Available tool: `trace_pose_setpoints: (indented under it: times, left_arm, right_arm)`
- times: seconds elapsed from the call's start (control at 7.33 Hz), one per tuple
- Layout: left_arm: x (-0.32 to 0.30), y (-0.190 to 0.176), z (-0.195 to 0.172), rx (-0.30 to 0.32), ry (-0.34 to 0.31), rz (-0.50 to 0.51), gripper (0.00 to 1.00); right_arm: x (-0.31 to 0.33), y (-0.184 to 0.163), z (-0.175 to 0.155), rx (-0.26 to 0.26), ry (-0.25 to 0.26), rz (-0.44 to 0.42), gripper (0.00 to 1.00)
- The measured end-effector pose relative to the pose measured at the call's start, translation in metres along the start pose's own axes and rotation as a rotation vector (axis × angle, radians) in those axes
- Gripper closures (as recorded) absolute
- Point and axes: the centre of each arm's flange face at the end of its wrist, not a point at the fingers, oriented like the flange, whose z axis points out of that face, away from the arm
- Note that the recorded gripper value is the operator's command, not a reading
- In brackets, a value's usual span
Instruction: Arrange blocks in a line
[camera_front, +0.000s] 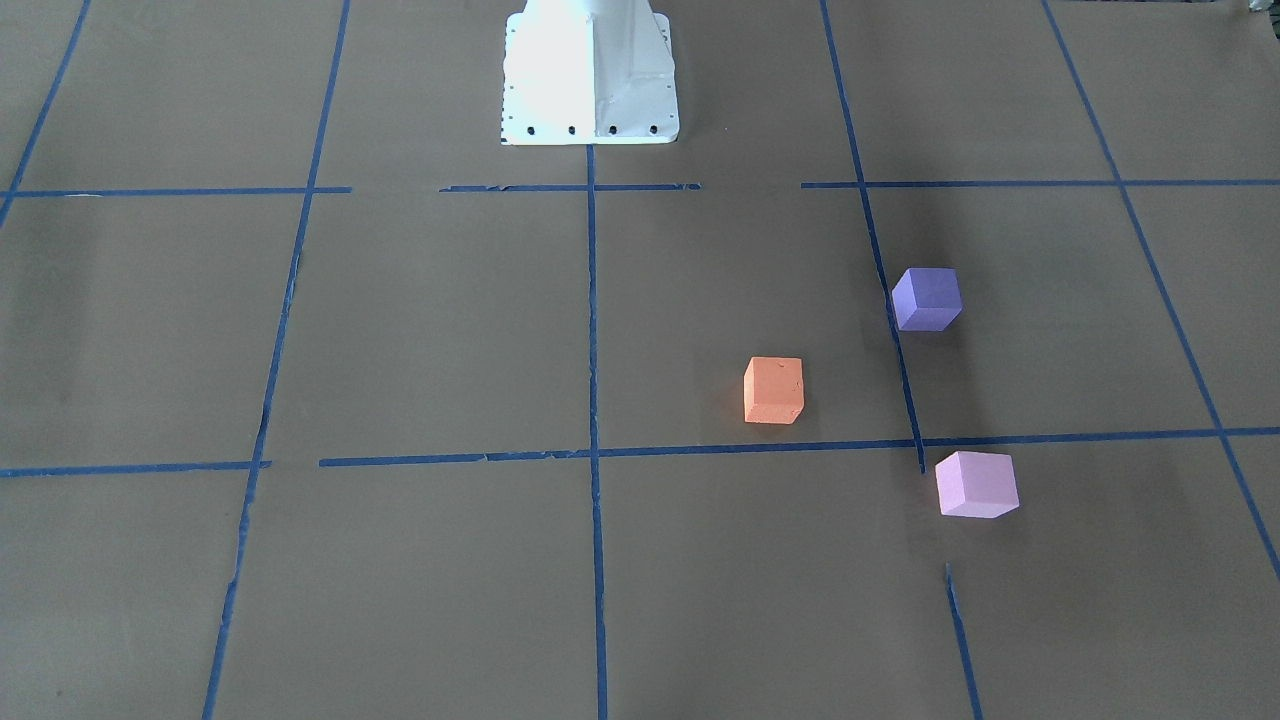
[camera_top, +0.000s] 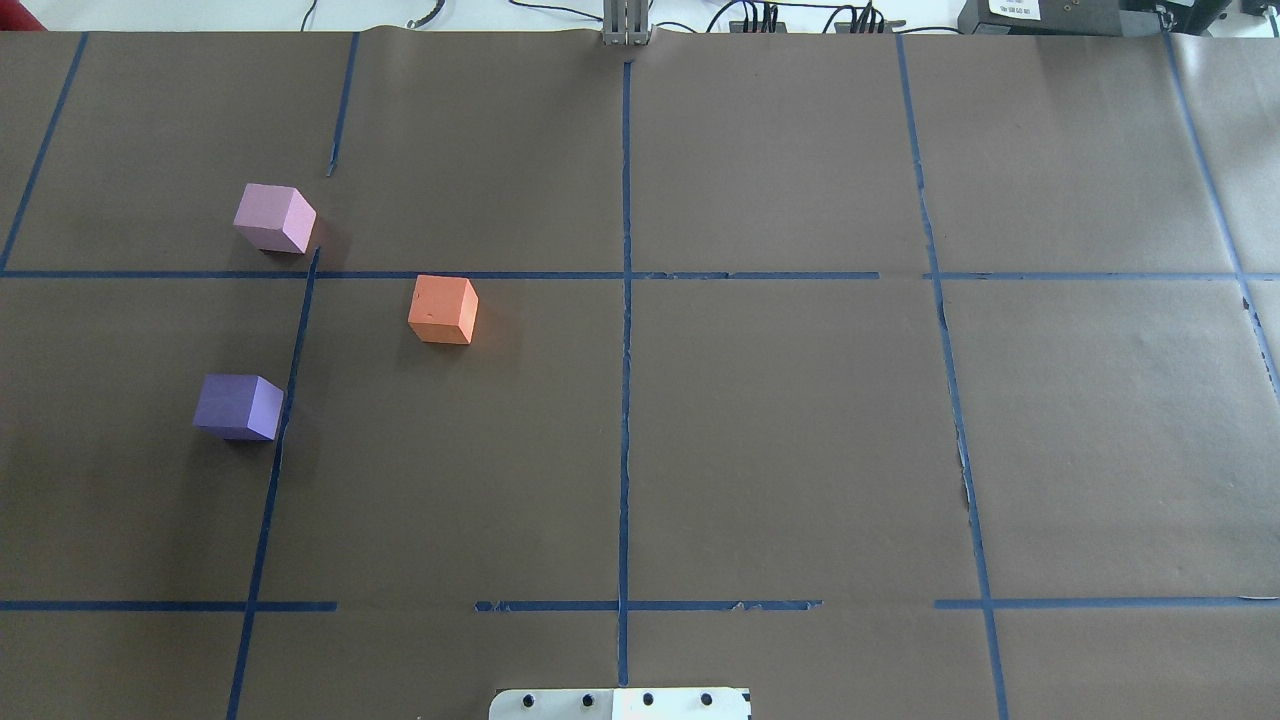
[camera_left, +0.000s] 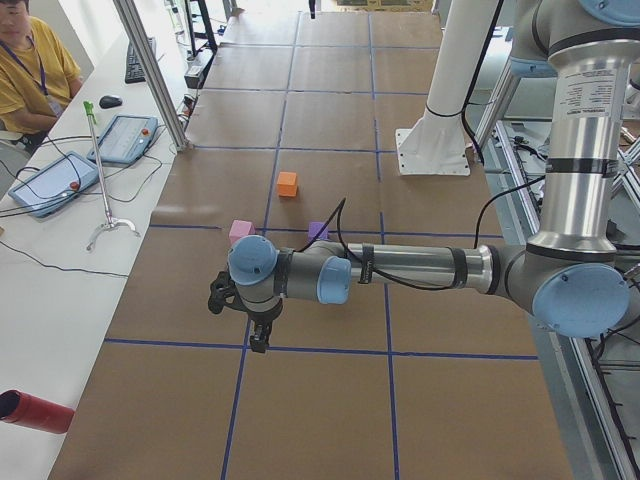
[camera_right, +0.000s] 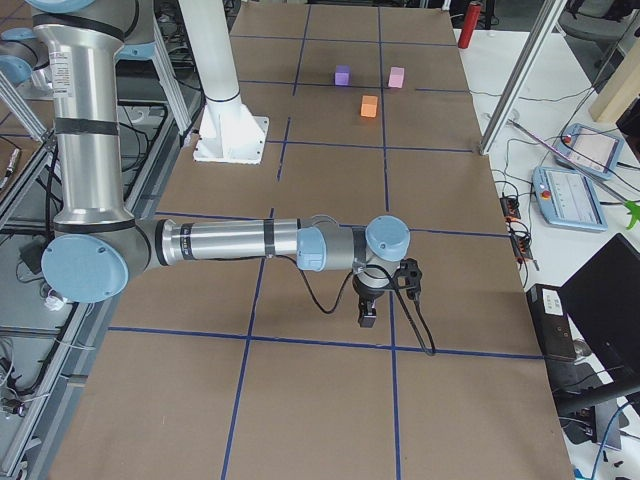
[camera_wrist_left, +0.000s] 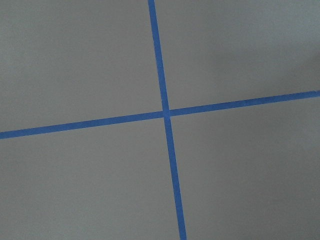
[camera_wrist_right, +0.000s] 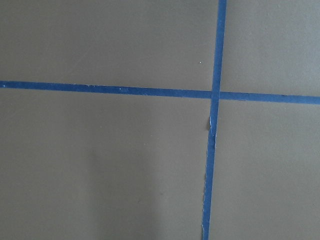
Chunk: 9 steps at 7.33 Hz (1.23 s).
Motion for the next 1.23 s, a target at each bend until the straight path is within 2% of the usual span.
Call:
trace_pose_setpoints:
  times: [0.55, 0.82, 0.95, 1.23]
  left_arm:
    - [0.007, -0.011, -0.006, 0.013, -0.004, 0.006, 0.00]
    - [0.026, -0.026, -0.020, 0.052, -0.014, 0.057, 0.00]
    - [0.047, -0.043, -0.030, 0.090, -0.013, 0.096, 0.00]
    - [0.125, -0.088, -0.029, 0.135, 0.021, 0.084, 0.00]
  right_arm:
    - [0.000, 0.000, 0.000, 0.000, 0.000, 0.000, 0.00]
    - [0.000, 0.000, 0.000, 0.000, 0.000, 0.000, 0.00]
    - [0.000, 0.000, 0.000, 0.000, 0.000, 0.000, 0.00]
    - [0.000, 0.000, 0.000, 0.000, 0.000, 0.000, 0.00]
